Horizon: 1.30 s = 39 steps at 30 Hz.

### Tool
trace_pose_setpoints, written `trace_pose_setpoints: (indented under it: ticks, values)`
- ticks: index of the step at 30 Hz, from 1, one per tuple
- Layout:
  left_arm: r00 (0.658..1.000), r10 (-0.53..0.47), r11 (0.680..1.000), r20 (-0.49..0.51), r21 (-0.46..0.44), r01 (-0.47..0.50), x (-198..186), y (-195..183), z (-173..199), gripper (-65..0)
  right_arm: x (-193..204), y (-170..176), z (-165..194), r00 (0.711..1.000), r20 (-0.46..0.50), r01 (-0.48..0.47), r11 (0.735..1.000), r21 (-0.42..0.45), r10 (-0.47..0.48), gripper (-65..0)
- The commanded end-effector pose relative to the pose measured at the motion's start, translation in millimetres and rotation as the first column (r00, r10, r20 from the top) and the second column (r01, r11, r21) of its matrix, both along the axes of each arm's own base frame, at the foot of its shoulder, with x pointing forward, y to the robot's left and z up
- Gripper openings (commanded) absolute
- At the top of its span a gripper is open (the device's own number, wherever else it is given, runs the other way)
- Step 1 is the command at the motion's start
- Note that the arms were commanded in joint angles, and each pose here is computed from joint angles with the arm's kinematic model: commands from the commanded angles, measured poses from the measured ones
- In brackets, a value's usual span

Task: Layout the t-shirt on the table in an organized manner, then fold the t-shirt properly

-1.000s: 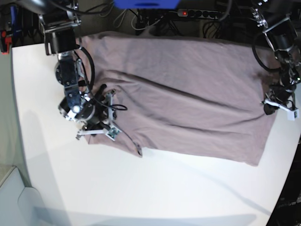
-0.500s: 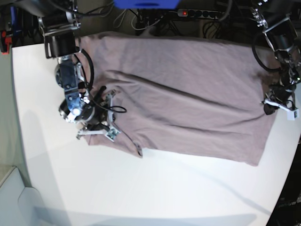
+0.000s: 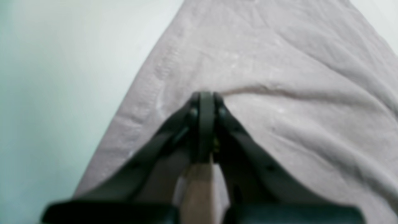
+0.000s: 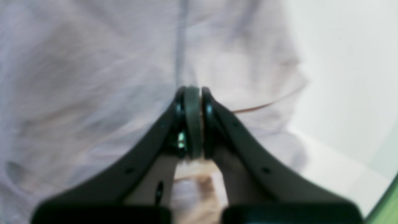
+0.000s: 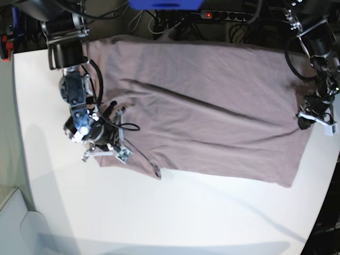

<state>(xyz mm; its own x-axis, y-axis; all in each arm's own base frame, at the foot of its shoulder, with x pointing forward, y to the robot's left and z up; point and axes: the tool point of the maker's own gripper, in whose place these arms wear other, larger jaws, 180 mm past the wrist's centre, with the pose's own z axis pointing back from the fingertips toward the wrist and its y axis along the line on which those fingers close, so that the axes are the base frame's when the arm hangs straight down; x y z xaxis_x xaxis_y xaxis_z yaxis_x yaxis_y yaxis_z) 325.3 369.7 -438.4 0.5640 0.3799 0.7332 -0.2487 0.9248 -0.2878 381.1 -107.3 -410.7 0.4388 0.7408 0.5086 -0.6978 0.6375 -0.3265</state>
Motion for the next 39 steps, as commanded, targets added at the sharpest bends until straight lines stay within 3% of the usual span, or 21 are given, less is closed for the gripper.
trace_pose_setpoints:
  ticks: [1,9,18,21,26,28,39]
  values:
    - [0.993,0.0,0.999,-0.115,0.035,0.004,-16,8,-15,-65.0,21,3,25,0.997,0.075,-0.004,1.0,0.022,0.002,-65.0]
    - [0.993,0.0,0.999,-0.115,0.035,0.004,-16,8,-15,-65.0,47,-10,53,0.99,0.139,0.036,0.999,0.033,-0.04,-65.0]
    - [0.993,0.0,0.999,-0.115,0.035,0.004,-16,8,-15,-65.0,32,-5,37,0.995,0.1,0.027,0.999,0.031,-0.03,-64.6]
    - [0.993,0.0,0.999,-0.115,0.035,0.004,-16,8,-15,-65.0,31,-4,35,0.995,0.094,0.027,0.999,0.033,-0.03,-59.1]
    - [0.993,0.0,0.999,-0.115,0.035,0.004,-16,8,-15,-65.0,29,-4,33,0.996,0.089,0.029,0.999,0.033,-0.032,-38.2]
    - [0.993,0.0,0.999,-0.115,0.035,0.004,-16,8,-15,-65.0,29,-4,32,0.996,0.089,0.028,0.999,0.034,-0.031,-33.5]
    - [0.993,0.0,0.999,-0.115,0.035,0.004,-16,8,-15,-65.0,15,-6,6,0.999,0.016,0.037,0.999,0.036,-0.038,-31.9]
